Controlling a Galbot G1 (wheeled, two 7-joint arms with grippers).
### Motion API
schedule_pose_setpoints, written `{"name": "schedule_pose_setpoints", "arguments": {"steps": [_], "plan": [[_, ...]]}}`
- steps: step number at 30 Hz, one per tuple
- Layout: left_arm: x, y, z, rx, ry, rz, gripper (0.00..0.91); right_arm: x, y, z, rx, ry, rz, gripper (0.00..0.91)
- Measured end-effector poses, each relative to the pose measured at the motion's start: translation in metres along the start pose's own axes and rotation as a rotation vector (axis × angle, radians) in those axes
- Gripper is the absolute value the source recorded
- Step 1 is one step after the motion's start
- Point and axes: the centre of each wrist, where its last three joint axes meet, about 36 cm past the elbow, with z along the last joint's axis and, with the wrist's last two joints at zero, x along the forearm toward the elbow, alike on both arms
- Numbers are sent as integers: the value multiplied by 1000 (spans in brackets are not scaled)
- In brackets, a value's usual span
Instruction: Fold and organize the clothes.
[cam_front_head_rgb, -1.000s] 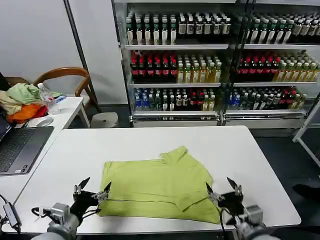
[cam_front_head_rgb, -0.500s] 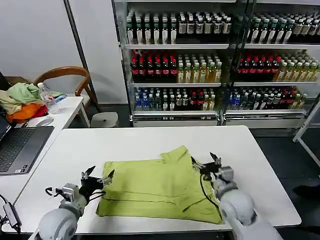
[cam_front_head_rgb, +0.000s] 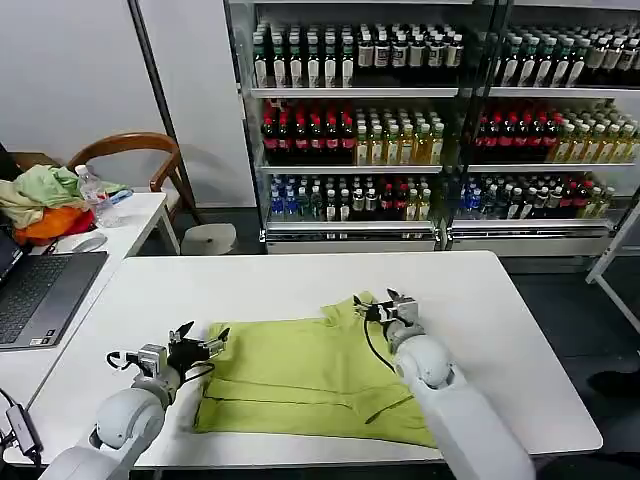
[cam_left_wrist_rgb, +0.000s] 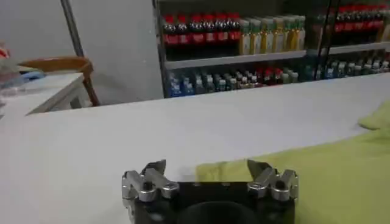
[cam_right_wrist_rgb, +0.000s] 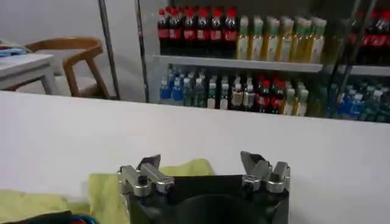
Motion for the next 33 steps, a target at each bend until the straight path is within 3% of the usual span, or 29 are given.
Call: {"name": "schedule_pose_setpoints", "arguments": {"steps": [14,15,16,17,33], "plan": [[-26,10,1,24,29,-19,907,-33,12,4,-12,50,0,907],[-26,10,1,24,30,-21,907,-33,12,4,-12,52,-1,816],[-26,11,1,24,31,-21,333,-34,13,5,-12,53,-1,212],[-27,11,1,25,33,-19,50,-35,13,5,-12,55,-1,10],[-23,7,7,36,38,18,50,-31,15,9,-6,73,-5,0]]}}
